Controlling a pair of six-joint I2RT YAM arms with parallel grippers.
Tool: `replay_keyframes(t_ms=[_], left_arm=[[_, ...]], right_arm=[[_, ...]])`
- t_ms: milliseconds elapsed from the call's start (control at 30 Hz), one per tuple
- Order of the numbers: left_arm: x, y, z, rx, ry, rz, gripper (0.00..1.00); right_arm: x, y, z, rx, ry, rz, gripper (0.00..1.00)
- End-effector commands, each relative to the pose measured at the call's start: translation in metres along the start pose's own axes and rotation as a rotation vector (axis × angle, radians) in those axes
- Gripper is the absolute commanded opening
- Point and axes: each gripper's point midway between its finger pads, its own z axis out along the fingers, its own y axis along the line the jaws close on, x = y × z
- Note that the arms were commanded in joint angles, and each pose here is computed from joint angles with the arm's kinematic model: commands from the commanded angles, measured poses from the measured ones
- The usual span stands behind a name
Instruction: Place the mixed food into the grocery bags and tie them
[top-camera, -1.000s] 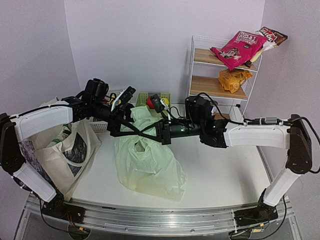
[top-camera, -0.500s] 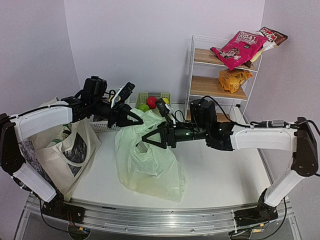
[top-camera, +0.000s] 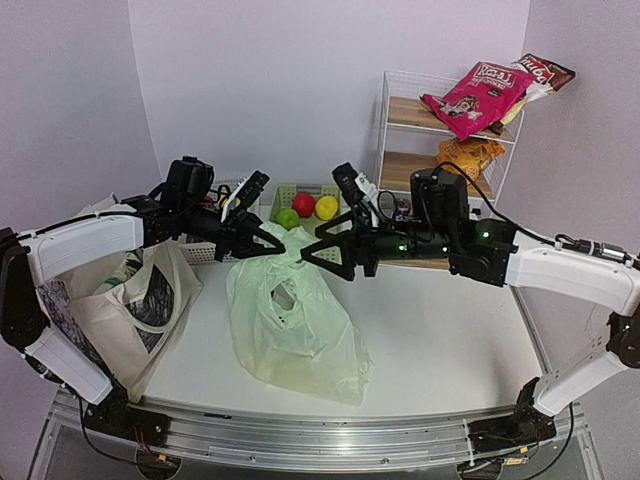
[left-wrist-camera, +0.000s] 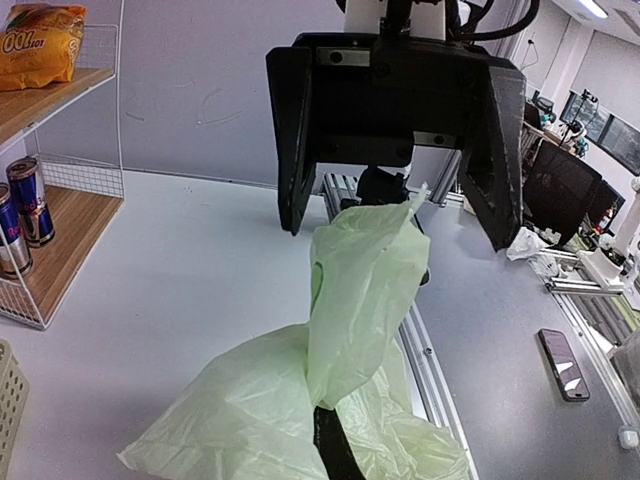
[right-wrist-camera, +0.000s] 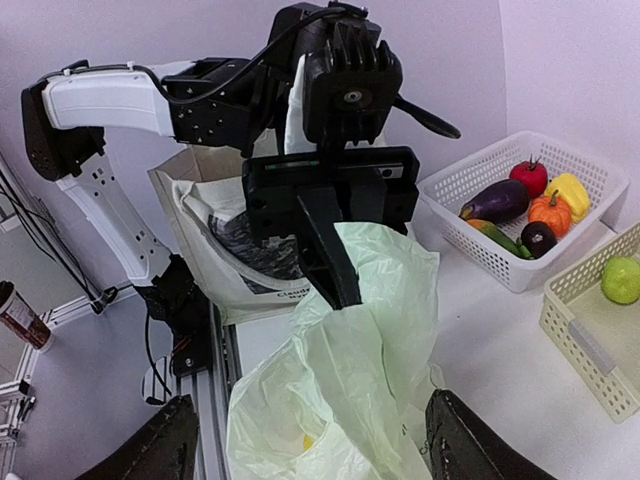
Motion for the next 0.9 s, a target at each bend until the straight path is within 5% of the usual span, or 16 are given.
replay_keyframes(t_ms=[0, 67, 233, 267, 433, 533, 667, 867], left_arm=[[-0.009, -0.005, -0.005, -0.018, -0.006, 0.042, 0.0], [-0.008, -0.005, -0.004, -0.016, -0.005, 0.041, 0.0], [-0.003, -0.005, -0.004, -0.01, -0.001, 0.036, 0.01], [-0.002, -0.004, -0.003, -0.009, 0.0, 0.035, 0.06], [0.004, -0.003, 0.001, 0.014, -0.019, -0.004, 0.46], [0.007, -0.005, 0.004, 0.038, -0.03, -0.035, 0.61], [0.01, -0.007, 0.01, 0.067, -0.034, -0.069, 0.71], [0.004, -0.005, 0.013, 0.084, -0.067, -0.077, 0.71]], right_arm=[[-0.002, -0.006, 0.016, 0.014, 0.022, -0.04, 0.7], [-0.003, -0.012, 0.019, 0.04, 0.02, -0.045, 0.6], [-0.014, -0.029, 0.016, 0.151, -0.018, -0.048, 0.05], [-0.014, -0.03, 0.014, 0.158, -0.022, -0.046, 0.01], [-0.003, -0.03, 0.008, 0.16, -0.01, -0.005, 0.0], [0.005, -0.029, 0.006, 0.16, 0.0, 0.032, 0.0], [0.011, -0.027, 0.005, 0.144, 0.009, 0.07, 0.0], [0.015, -0.03, -0.005, 0.181, -0.002, 0.121, 0.0]])
